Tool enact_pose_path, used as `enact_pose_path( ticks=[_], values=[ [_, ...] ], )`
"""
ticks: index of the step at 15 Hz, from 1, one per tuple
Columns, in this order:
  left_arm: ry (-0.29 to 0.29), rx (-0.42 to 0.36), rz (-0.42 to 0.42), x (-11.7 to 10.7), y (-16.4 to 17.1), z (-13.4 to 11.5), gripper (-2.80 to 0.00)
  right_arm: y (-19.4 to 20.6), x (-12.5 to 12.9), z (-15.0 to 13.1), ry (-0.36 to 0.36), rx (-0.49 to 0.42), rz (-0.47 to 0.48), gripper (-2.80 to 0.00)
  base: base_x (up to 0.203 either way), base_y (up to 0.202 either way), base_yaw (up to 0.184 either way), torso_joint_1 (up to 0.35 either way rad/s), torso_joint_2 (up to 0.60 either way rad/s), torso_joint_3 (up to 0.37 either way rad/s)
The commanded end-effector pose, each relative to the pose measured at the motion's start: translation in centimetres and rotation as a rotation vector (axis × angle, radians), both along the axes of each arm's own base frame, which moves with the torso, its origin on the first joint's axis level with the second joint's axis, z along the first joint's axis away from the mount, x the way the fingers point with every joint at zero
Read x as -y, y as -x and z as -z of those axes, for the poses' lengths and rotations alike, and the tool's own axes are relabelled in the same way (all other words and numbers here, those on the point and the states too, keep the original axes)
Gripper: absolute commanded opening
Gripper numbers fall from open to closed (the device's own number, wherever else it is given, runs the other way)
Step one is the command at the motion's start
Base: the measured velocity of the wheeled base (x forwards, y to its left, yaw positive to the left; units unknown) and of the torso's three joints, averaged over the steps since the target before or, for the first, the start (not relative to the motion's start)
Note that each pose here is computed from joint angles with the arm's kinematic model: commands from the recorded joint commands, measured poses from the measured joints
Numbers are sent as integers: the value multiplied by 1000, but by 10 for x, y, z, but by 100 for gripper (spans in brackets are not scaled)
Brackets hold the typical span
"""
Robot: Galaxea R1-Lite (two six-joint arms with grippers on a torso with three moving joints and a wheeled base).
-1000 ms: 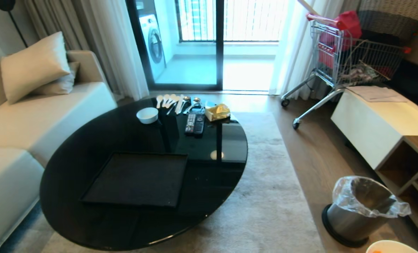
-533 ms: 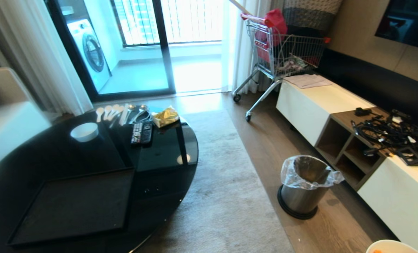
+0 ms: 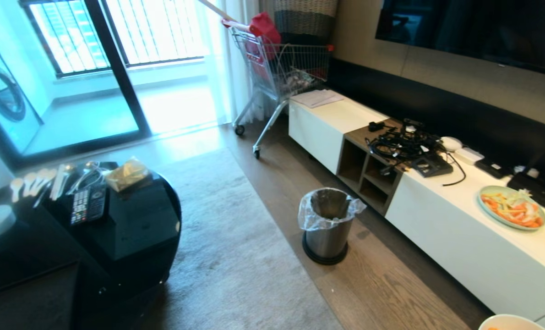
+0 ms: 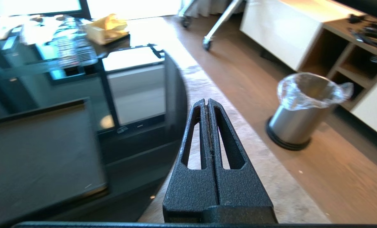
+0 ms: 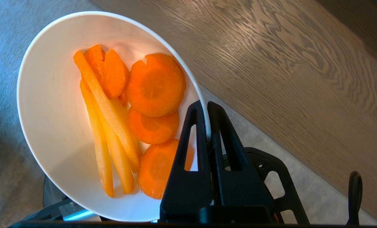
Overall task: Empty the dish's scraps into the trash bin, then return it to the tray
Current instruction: Move the bowl over the trash can
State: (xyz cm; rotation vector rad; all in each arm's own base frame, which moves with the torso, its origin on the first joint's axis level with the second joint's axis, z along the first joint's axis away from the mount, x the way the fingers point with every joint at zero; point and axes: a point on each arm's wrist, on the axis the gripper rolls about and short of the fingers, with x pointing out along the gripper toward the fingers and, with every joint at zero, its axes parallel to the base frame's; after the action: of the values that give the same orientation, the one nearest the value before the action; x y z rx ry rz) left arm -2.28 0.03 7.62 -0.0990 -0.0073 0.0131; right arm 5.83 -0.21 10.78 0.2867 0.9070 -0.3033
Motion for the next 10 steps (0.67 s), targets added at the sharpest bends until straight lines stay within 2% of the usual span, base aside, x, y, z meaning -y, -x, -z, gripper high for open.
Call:
enact_pose_path(
  ticks=[1,4,10],
  values=[
    [1,1,0,0,0,0,-280,2,0,1,0,0,1,-280,3,9,-165,-1,2,4],
    [1,1,0,0,0,0,-280,2,0,1,0,-1,1,-280,0,6,-132,4,3,2],
    [1,1,0,0,0,0,-280,5,0,1,1,7,0,-280,0,3,-7,0,1,0]
  ],
)
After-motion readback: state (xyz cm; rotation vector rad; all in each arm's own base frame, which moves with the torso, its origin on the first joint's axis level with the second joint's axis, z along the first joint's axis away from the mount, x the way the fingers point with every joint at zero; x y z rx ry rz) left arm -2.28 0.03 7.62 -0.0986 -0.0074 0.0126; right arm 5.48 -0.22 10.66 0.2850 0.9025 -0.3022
